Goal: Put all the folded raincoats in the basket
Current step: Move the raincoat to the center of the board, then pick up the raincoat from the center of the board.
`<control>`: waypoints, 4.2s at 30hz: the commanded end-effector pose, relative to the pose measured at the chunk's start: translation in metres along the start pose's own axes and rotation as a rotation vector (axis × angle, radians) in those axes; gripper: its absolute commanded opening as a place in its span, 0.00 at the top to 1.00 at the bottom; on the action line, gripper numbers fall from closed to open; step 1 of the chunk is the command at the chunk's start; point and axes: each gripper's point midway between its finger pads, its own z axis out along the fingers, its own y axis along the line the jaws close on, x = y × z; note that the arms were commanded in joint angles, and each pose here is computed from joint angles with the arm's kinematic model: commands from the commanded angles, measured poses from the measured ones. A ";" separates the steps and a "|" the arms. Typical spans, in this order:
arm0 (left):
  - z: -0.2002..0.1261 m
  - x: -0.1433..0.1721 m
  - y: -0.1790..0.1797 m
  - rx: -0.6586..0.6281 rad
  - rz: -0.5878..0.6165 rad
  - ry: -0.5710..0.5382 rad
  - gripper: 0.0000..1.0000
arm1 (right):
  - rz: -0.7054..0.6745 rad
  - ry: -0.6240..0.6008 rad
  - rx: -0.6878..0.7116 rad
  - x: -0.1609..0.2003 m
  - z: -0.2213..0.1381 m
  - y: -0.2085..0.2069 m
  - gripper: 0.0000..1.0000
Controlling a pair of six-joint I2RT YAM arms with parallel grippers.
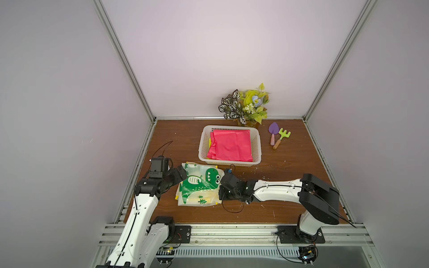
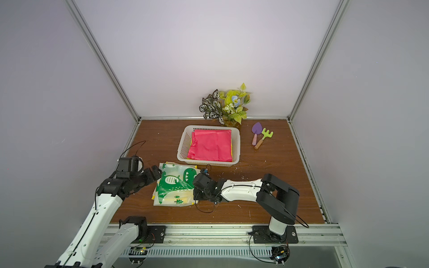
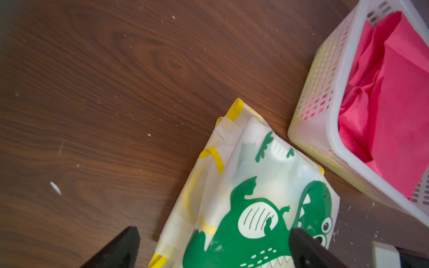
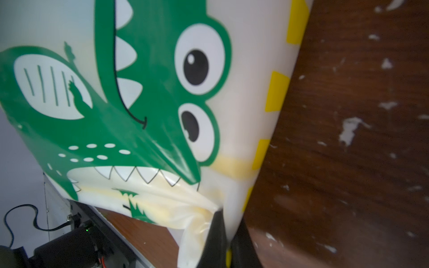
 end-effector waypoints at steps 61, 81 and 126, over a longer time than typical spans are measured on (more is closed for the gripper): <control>0.100 0.135 -0.034 0.178 0.189 0.326 0.41 | 0.089 -0.014 0.055 -0.038 -0.031 -0.082 0.33; 0.086 0.120 -0.051 0.202 0.189 0.313 1.00 | 0.045 -0.025 0.077 -0.044 -0.029 -0.061 1.00; -0.031 -0.024 -0.190 0.414 0.227 0.024 1.00 | 0.108 -0.435 -0.094 -0.136 -0.191 0.020 1.00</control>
